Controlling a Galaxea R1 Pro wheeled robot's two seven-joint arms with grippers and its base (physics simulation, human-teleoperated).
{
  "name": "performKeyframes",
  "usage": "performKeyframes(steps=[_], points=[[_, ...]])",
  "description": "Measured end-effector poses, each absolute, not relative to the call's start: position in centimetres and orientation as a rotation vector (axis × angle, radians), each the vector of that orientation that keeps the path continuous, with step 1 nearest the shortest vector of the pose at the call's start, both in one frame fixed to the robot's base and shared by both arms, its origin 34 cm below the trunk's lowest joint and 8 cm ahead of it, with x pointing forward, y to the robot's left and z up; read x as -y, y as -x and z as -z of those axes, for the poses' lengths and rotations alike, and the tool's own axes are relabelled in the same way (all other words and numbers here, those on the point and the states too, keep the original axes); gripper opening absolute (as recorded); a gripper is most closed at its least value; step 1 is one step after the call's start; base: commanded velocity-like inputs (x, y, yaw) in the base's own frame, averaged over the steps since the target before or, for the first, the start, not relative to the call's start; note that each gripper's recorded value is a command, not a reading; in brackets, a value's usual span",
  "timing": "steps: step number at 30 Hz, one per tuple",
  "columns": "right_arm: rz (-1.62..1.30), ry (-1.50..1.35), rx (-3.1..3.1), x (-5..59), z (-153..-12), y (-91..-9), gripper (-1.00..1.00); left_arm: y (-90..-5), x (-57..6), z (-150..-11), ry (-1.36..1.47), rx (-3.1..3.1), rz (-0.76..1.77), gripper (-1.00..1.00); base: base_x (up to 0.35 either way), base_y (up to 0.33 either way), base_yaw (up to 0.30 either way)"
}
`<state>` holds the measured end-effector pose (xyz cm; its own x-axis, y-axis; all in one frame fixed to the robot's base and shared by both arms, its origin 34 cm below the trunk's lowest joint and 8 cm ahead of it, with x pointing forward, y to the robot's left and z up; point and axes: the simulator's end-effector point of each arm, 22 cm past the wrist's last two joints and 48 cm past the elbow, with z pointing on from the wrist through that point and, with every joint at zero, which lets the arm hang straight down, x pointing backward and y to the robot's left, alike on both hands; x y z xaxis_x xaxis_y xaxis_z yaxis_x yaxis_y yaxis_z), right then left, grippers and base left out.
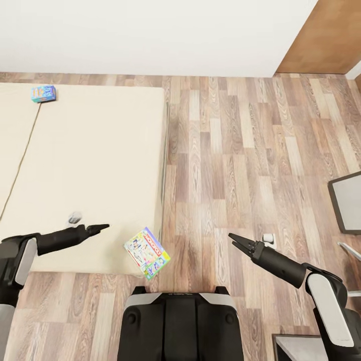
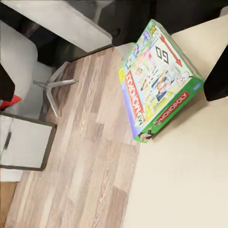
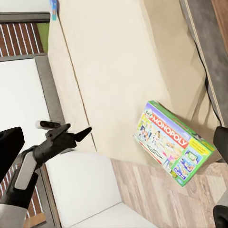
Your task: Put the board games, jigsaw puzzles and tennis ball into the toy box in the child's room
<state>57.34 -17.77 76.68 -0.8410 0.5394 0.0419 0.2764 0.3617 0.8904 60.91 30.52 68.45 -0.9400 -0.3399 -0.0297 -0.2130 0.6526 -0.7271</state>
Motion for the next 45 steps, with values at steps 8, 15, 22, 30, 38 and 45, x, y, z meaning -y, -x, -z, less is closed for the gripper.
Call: performKeyframes(steps=[8, 15, 22, 30, 38, 45], points=[[-1.45, -0.73, -2.361, 18.0, -76.4, -57.5, 1.0, -60.9, -29.2, -71.5, 0.436, -2.598, 1.365, 1.0, 0.0, 0.0, 0.005], [-1.44, -0.73, -2.352, 18.2, -76.4, -57.7, 1.0, -60.7, -29.3, -71.6, 0.447, -2.587, 1.383, 1.0, 0.0, 0.0, 0.0], [-1.445, -0.734, -2.342, 18.0, -76.5, -57.8, 1.0, -60.6, -28.8, -71.7, 0.478, -2.577, 1.414, 1.0, 0.0, 0.0, 0.0], [-1.446, -0.734, -2.342, 18.0, -76.5, -57.8, 1.0, -60.5, -28.4, -71.7, 0.485, -2.571, 1.431, 1.0, 0.0, 0.0, 0.0], [-1.449, -0.728, -2.333, 17.9, -76.8, -58.1, 1.0, -60.8, -27.7, -72.6, 0.48, -2.534, 1.478, 1.0, 0.0, 0.0, 0.0], [-1.445, -0.717, -2.32, 17.9, -77.4, -58.4, 1.0, -61.1, -27.2, -73.8, 0.459, -2.494, 1.526, 1.0, 0.0, 0.0, 0.0]])
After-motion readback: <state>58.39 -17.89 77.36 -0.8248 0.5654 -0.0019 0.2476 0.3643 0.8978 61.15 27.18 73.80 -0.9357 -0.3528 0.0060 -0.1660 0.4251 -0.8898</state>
